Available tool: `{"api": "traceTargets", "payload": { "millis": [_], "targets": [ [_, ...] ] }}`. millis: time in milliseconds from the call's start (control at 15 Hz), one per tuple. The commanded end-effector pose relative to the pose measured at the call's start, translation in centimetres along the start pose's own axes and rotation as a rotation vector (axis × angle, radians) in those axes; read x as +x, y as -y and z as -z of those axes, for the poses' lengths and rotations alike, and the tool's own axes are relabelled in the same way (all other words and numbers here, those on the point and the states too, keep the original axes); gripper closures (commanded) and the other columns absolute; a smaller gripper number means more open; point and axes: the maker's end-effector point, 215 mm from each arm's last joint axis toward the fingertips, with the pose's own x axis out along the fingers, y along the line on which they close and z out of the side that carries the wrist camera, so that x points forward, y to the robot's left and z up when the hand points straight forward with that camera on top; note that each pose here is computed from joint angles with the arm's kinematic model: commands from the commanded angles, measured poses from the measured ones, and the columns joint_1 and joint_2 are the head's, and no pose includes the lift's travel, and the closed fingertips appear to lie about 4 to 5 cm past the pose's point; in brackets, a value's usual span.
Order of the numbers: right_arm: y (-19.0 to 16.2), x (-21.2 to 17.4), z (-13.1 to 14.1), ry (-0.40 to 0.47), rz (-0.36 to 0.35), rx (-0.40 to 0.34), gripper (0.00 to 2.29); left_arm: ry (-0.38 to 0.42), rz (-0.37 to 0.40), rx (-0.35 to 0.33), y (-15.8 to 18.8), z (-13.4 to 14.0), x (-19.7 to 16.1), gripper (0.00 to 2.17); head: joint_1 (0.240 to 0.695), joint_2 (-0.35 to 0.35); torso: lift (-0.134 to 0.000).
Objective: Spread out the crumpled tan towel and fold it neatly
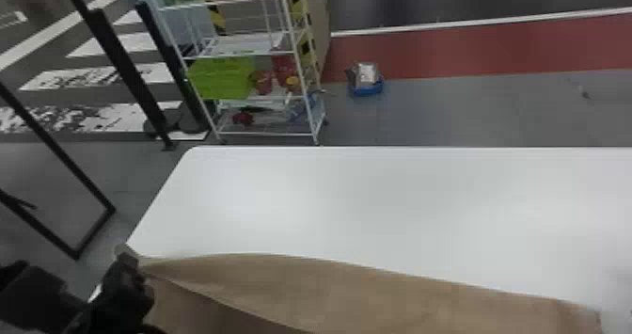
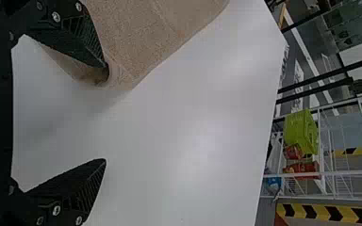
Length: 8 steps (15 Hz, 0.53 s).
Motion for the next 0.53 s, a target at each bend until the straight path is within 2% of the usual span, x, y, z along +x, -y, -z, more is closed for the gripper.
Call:
{"api": "traceTargets", "payload": {
  "millis": [0,67,133,267,400,467],
  "targets": [
    [-0.1,0.4,0.1,-0.012,-0.008,-0.003,0.17,-0.019,-0.023,-0.005,-0.7,1.0,0.1,1.78,0.695,0.275,-0.122],
    [0.0,0.5,0.3,-0.022,-0.012,-0.003,0.17,-0.038,-0.031,-0.015,-1.2,1.8,0.3,1.7,0.695,0.282,-0.122],
    [0.2,0.4,0.4,-0.027,-0.011,-0.001,0.17,-0.049,-0.037,-0.015,-1.5,2.4,0.4,1.51,0.695,0.287,-0.122],
    [0.4,0.2,0.8,-0.043,-0.009,-0.003,0.17,-0.049,-0.055,-0.025,-2.1,3.0,0.4,1.44,0.695,0.288,-0.122],
    [0.6,0.0,1.0,-0.053,-0.01,-0.004,0.17,-0.029,-0.094,-0.05,-3.1,2.9,0.1,1.26,0.695,0.286,-0.122],
    [0.6,0.1,1.1,-0.056,-0.011,-0.002,0.17,-0.016,-0.12,-0.061,-3.8,2.6,0.1,0.93,0.695,0.287,-0.122]
  ]
}}
